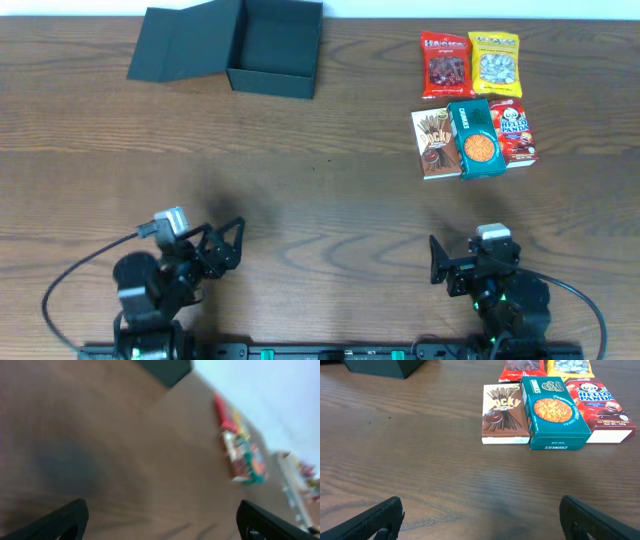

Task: Pack container
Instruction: 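Reach the left gripper forward to the green box's open lid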

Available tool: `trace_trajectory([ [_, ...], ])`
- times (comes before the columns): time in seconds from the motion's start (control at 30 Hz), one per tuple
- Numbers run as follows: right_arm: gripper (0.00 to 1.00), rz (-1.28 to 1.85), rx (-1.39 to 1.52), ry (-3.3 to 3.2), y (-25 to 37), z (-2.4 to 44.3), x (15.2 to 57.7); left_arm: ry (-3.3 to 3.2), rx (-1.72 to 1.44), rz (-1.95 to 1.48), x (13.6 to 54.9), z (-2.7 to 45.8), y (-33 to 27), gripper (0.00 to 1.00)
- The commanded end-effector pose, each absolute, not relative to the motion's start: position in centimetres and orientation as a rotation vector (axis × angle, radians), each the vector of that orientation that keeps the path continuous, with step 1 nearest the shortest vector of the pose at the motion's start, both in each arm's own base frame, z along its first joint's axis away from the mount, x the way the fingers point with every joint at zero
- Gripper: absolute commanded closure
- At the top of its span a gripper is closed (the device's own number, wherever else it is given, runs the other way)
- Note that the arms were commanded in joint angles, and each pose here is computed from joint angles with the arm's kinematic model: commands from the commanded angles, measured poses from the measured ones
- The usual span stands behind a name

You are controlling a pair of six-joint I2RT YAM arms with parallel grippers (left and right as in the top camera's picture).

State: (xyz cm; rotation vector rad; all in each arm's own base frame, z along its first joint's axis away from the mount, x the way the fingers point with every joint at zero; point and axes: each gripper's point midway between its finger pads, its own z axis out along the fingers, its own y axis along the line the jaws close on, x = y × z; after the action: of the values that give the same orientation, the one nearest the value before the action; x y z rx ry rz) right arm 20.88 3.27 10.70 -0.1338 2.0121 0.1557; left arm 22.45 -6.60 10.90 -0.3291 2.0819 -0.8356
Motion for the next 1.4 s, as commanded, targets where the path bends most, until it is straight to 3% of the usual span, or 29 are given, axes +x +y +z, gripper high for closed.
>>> trace_trajectory([
  [0.0,0.01,0.152,-0.164,2.01,3.5,10.5,20.8,2.103,-0.213,-0.676,24.3,13.3,-5.9,0.04],
  [0.27,0.01,0.152,-0.164,2.01,3.5,10.5,20.8,2.258,-0.04,-0.534,31.5,17.4,-7.9,0.04],
  [0.5,0.01,0.152,-0.164,2.01,3.5,10.5,20.8,2.408,0.093,-0.407,38.2,17.9,-10.7,0.04],
  [0.83,0.01,0.152,-0.164,2.01,3.5,10.5,20.8,2.413,0.039,-0.36,48.9,19.0,-13.0,0.04],
  [1.13,0.01,0.152,-0.164,2.01,3.5,10.5,20.8,2.393,-0.166,-0.371,56.5,17.5,-13.7,0.04],
  [1.37,0.01,0.152,-0.164,2.01,3.5,10.5,20.8,2.44,-0.155,-0.359,58.3,13.5,-14.2,0.05],
])
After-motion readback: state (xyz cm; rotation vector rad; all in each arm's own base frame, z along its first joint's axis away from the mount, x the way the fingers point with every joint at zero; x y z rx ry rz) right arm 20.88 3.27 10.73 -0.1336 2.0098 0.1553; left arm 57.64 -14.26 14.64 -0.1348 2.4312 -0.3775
